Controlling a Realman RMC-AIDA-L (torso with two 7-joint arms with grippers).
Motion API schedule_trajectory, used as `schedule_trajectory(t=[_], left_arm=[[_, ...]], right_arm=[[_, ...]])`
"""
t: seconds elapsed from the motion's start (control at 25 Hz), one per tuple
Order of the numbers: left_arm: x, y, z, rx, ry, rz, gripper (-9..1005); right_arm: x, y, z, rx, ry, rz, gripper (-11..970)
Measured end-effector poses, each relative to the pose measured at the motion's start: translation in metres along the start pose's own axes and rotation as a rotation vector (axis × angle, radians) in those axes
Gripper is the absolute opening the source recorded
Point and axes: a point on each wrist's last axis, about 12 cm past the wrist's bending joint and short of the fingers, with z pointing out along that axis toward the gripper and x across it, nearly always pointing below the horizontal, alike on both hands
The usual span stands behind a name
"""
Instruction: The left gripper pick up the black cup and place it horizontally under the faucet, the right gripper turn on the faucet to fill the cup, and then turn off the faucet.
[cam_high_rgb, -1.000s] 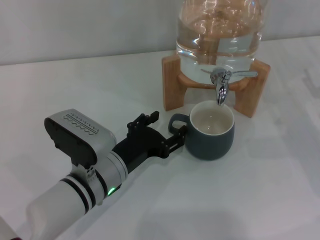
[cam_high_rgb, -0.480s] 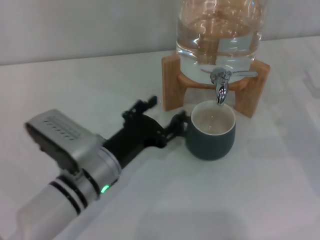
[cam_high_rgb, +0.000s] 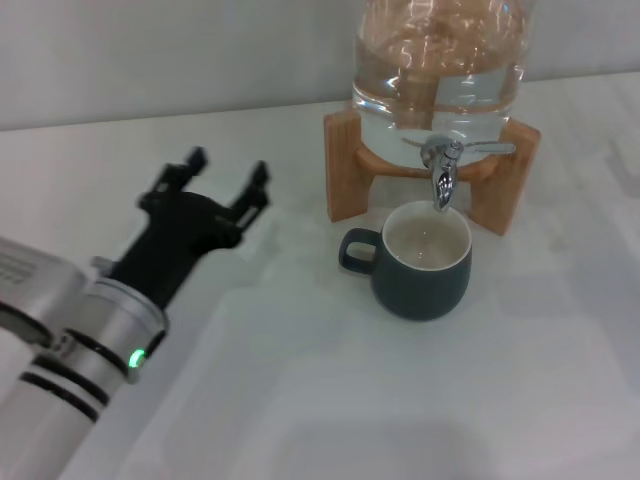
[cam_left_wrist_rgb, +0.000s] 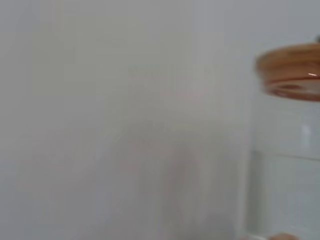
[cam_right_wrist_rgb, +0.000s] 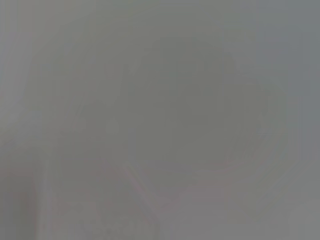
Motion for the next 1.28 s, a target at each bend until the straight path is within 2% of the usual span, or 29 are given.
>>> schedule_trajectory(t=[0.32,0.48,0.64,0.8,0.96,1.08,1.28], left_arm=[[-0.001,0.037,-0.014,-0.21,-0.044,-0.068,807],[-0.002,0.055,-0.018,-0.296,-0.054,-0.08,806],[-0.003,0.067,-0.022,-0.401,-0.08,-0.154,805],[-0.001,0.069,-0.024,-0.425,-0.076,-0.157,804],[-0.001,0.063,-0.018,-0.355,-0.041,-0.054,804],[0.0,0.062,-0.016,-0.32,-0.016,0.014,804],[0.001,0.062,-0.016,-0.318,-0.008,0.023,804]], right_arm=[[-0.002,-0.016,-0.007,-0.023,0.013,0.168,808],[-0.006,-0.023,-0.017,-0.146,0.043,0.16,808],[-0.013,-0.03,-0.03,-0.234,0.041,0.186,808],[-0.018,-0.032,-0.038,-0.295,0.038,0.255,808],[-0.022,-0.027,-0.042,-0.41,0.05,0.28,808],[-0.024,-0.017,-0.043,-0.512,0.067,0.283,808],[-0.023,0.002,-0.04,-0.654,0.099,0.26,808]])
